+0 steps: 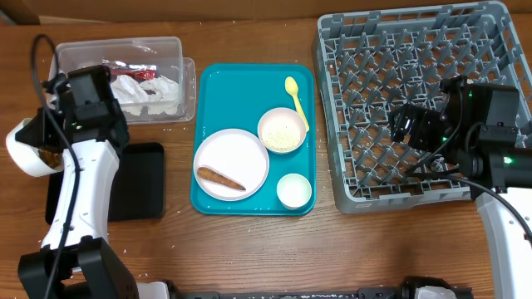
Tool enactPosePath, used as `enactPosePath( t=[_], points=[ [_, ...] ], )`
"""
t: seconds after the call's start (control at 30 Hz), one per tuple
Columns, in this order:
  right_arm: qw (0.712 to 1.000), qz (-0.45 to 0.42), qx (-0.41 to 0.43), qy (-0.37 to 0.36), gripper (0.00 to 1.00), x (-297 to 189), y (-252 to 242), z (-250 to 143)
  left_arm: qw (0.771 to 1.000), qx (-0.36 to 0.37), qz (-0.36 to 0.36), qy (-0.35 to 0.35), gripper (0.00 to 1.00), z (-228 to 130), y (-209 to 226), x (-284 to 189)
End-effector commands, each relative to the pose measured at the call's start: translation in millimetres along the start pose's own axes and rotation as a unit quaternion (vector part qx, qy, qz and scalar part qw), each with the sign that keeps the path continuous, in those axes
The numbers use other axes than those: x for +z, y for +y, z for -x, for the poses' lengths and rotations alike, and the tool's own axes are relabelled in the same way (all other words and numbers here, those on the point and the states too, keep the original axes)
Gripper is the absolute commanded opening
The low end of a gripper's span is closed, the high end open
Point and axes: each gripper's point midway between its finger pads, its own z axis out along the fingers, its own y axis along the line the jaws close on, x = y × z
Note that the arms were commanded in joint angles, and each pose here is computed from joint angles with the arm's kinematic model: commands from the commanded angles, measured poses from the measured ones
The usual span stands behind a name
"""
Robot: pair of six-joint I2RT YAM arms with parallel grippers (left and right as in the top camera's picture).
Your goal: Sort waste into correct bins and load items into the dishwasher
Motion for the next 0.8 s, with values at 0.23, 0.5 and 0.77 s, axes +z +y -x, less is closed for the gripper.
enactPosePath(
  t=[0.23, 0.5, 0.77],
  points=[
    [1.0, 0.007, -0.006, -0.01, 1.0, -5.9, 5.1, 7.0, 0.957, 0.282, 0.061, 0.03, 0.04, -4.5, 16.7, -27.5],
    [1.0, 0.006, -0.005, -0.007, 1.0, -5.9, 4.7, 5.4, 0.999, 0.024, 0.011, -0.04, 0.04, 19.4, -0.5, -33.2],
    [1.0, 0.006, -0.005, -0.007, 1.0, -5.9, 4.8, 5.6, 0.877, -0.126, -0.384, -0.259, 0.04, 88.7, -103.3, -181.2]
  ],
)
